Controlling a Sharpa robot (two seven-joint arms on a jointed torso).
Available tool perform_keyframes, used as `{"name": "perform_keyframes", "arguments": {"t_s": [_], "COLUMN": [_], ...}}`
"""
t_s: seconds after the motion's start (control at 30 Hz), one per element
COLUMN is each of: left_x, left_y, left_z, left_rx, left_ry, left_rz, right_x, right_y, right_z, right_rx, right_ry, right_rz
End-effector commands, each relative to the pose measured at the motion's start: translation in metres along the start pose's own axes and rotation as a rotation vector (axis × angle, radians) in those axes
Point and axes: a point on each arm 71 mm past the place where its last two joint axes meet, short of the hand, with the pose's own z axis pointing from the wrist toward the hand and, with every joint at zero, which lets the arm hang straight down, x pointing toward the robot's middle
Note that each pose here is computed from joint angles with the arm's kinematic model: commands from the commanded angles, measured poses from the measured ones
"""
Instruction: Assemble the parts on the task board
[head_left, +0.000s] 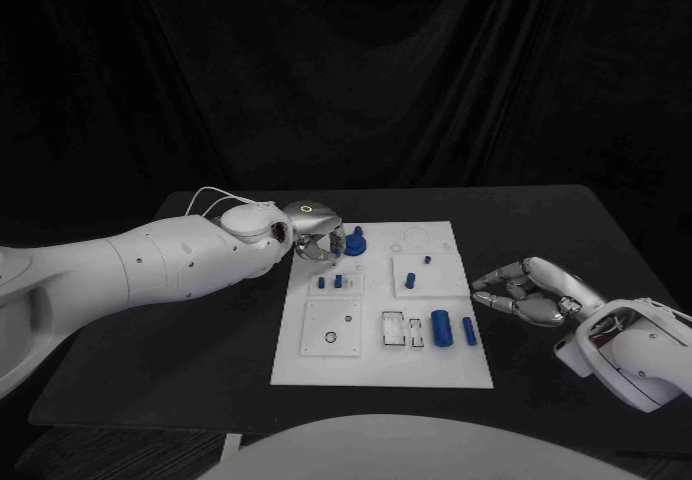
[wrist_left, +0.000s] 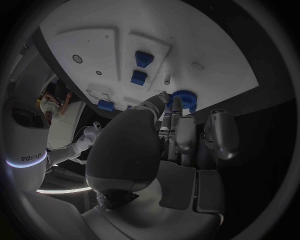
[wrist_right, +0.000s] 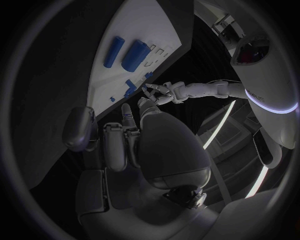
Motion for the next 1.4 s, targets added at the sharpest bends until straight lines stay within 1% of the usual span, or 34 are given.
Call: {"name": "perform_keyframes", "arguments": {"t_s": [0.03,0.33,0.57,0.8,1.4], "left_x": [0.0026,0.0086,0.0113,0.0122,0.0148], "left_y": [-0.0003,0.0,0.0003,0.0008,-0.0009], "left_z": [0.0002,-0.0006,-0.0014,-0.0024,-0.0006], "left_rx": [-0.005,-0.02,-0.026,-0.031,-0.034], "left_ry": [-0.001,0.016,0.03,0.029,0.042], "left_rz": [-0.012,-0.019,-0.023,-0.025,-0.028], "right_x": [0.001,0.002,0.002,0.003,0.004], "right_y": [-0.001,-0.001,-0.002,-0.001,-0.002], "right_z": [-0.001,-0.002,-0.002,-0.001,-0.001], "right_rx": [0.011,0.013,0.014,0.013,0.015], "right_ry": [0.005,0.006,0.007,0.01,0.013], "right_rz": [0.002,0.003,0.003,0.004,0.005]}}
